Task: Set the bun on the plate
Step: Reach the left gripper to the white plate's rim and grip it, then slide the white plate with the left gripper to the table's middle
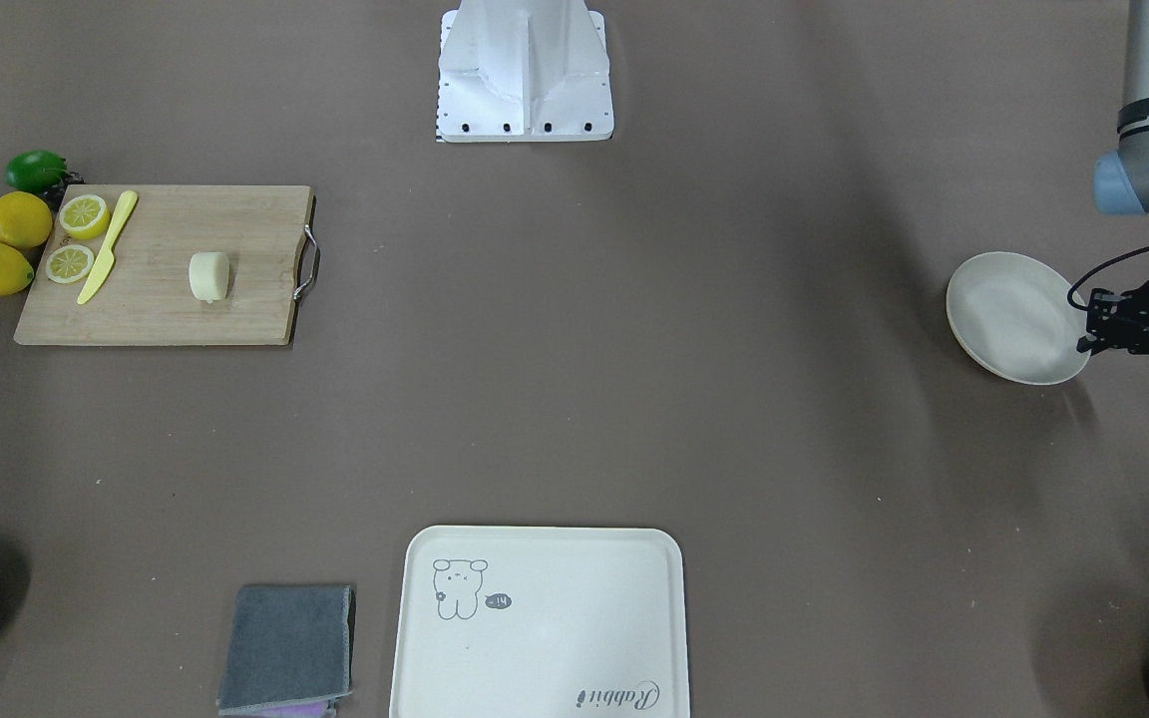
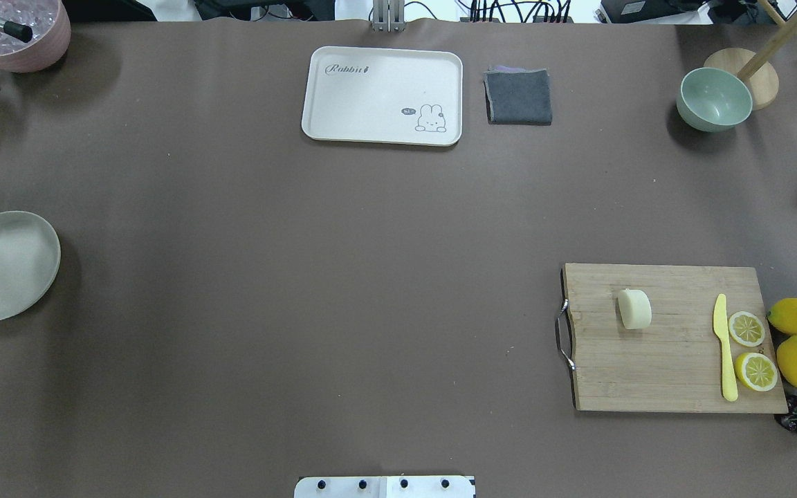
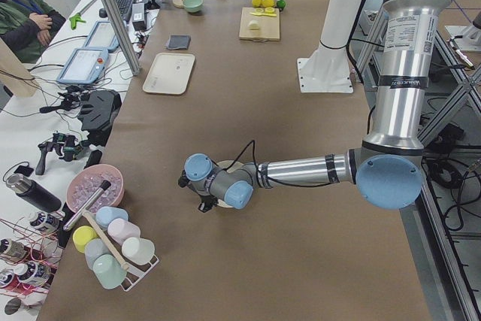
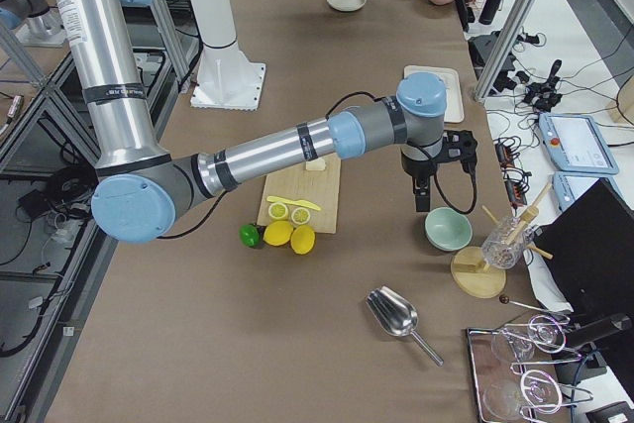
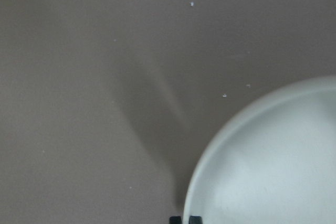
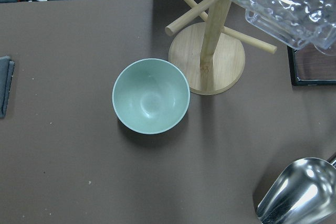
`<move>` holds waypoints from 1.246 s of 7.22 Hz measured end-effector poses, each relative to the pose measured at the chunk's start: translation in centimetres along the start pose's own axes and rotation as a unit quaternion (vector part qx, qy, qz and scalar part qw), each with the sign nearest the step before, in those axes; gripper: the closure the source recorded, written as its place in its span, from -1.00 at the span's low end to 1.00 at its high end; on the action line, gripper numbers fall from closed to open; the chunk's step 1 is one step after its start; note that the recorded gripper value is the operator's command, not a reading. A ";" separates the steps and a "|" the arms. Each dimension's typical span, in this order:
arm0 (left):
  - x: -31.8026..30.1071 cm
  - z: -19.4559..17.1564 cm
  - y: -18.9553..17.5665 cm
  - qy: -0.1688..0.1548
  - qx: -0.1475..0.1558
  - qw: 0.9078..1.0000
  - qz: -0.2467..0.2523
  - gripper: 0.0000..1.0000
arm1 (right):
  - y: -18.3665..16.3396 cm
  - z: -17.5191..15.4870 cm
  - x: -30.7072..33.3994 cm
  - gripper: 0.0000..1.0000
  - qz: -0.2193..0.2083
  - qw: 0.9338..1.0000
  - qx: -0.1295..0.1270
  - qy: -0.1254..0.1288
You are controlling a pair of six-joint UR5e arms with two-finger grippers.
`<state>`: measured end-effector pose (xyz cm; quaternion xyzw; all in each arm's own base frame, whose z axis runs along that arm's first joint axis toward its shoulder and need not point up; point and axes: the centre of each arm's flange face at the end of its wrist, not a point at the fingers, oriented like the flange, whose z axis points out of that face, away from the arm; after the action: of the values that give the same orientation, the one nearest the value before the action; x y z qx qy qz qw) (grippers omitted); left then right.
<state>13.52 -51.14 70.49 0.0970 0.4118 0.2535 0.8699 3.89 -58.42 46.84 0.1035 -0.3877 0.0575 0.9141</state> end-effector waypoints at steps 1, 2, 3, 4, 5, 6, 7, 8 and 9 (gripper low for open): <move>0.5 -0.4 -1.1 0.009 0.005 1.000 0.008 1.00 | 0.0 -0.1 -0.1 -1.00 0.000 1.000 0.001 0.000; 1.3 -1.2 -2.9 0.026 0.014 0.999 0.014 1.00 | 0.0 -0.2 -0.2 -1.00 0.000 1.000 0.002 -0.001; 2.1 -2.3 -4.8 0.044 0.025 0.999 0.012 1.00 | -0.1 -0.2 -0.4 -1.00 0.001 1.000 0.002 -0.002; 3.3 -3.7 -7.8 0.058 0.039 0.998 -0.005 1.00 | -0.3 -0.3 -0.7 -1.00 0.007 1.000 0.000 -0.004; 5.3 -5.7 -12.0 0.070 0.057 0.995 -0.033 1.00 | -0.4 -0.2 -1.2 -1.00 0.015 1.000 -0.001 -0.007; 8.6 -7.9 -17.0 0.083 0.076 0.992 -0.066 1.00 | -0.4 0.0 -1.5 -1.00 0.018 1.000 -0.003 -0.008; 13.2 -9.2 -21.7 0.099 0.085 0.987 -0.095 1.00 | -0.4 0.3 -1.6 -1.00 0.019 1.000 -0.006 -0.010; 18.1 -9.6 -25.2 0.113 0.087 0.983 -0.114 1.00 | -0.4 0.6 -1.7 -1.00 0.020 1.000 -0.008 -0.010; 23.1 -9.5 -27.6 0.119 0.091 0.980 -0.131 1.00 | -0.4 0.8 -1.7 -1.00 0.019 1.000 -0.009 -0.010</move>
<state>28.54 -63.02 38.52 0.0897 0.5429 0.1086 0.8279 2.21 -59.06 46.08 0.0879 -0.3995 0.0706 0.9098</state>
